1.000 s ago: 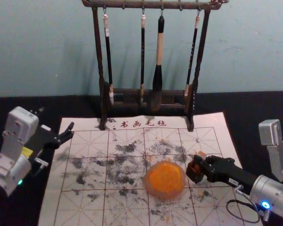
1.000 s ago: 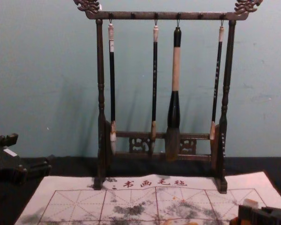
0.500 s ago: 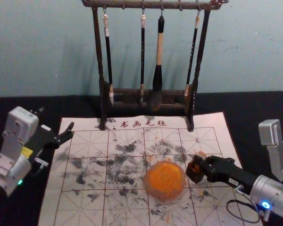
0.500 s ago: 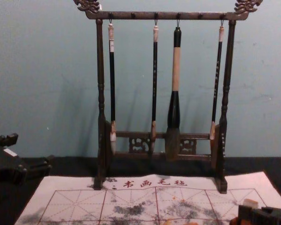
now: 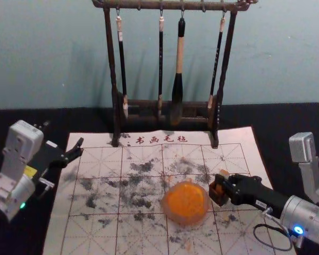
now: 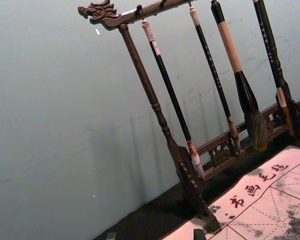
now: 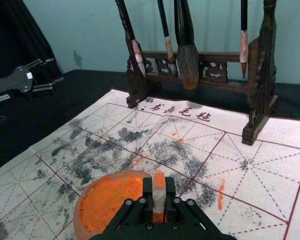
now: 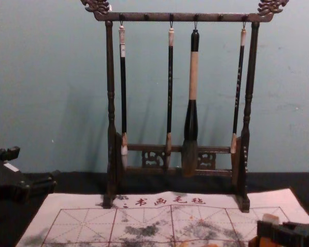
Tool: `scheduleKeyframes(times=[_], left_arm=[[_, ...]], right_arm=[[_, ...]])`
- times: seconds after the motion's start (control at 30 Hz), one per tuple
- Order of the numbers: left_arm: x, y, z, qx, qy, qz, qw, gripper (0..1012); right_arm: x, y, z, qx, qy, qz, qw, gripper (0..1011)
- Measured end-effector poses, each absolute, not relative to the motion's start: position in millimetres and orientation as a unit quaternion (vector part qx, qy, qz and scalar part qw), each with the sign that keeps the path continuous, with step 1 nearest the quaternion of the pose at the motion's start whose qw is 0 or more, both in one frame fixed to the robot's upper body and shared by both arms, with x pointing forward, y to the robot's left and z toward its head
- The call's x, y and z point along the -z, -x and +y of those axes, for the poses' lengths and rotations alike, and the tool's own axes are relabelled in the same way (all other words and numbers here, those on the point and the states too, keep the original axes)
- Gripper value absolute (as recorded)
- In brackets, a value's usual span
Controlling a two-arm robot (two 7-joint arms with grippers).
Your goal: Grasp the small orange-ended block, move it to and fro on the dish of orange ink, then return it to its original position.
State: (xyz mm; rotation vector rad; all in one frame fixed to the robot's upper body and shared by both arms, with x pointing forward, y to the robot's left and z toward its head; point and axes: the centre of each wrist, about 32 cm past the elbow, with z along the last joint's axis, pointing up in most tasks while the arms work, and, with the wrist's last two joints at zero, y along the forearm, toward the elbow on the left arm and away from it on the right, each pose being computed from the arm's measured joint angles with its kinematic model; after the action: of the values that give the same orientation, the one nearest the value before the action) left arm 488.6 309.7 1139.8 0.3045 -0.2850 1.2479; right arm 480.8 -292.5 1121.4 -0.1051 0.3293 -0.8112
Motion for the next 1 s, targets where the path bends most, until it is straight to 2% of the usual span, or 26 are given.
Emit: scheduleKeyframes(times=[0.67,1.0], left_arm=[[-1140,-489,310,-0.58,-0.141,-0.132,0.791,1001],[-1140,-489,310,-0.58,-0.142,-0.132,0.791,1001]], right_arm=[[-1146,-480,-292,0.399,0.054,0.096,0.91,86],[-1158,-486,-285,0.372,0.046,0.065,0.925,86]])
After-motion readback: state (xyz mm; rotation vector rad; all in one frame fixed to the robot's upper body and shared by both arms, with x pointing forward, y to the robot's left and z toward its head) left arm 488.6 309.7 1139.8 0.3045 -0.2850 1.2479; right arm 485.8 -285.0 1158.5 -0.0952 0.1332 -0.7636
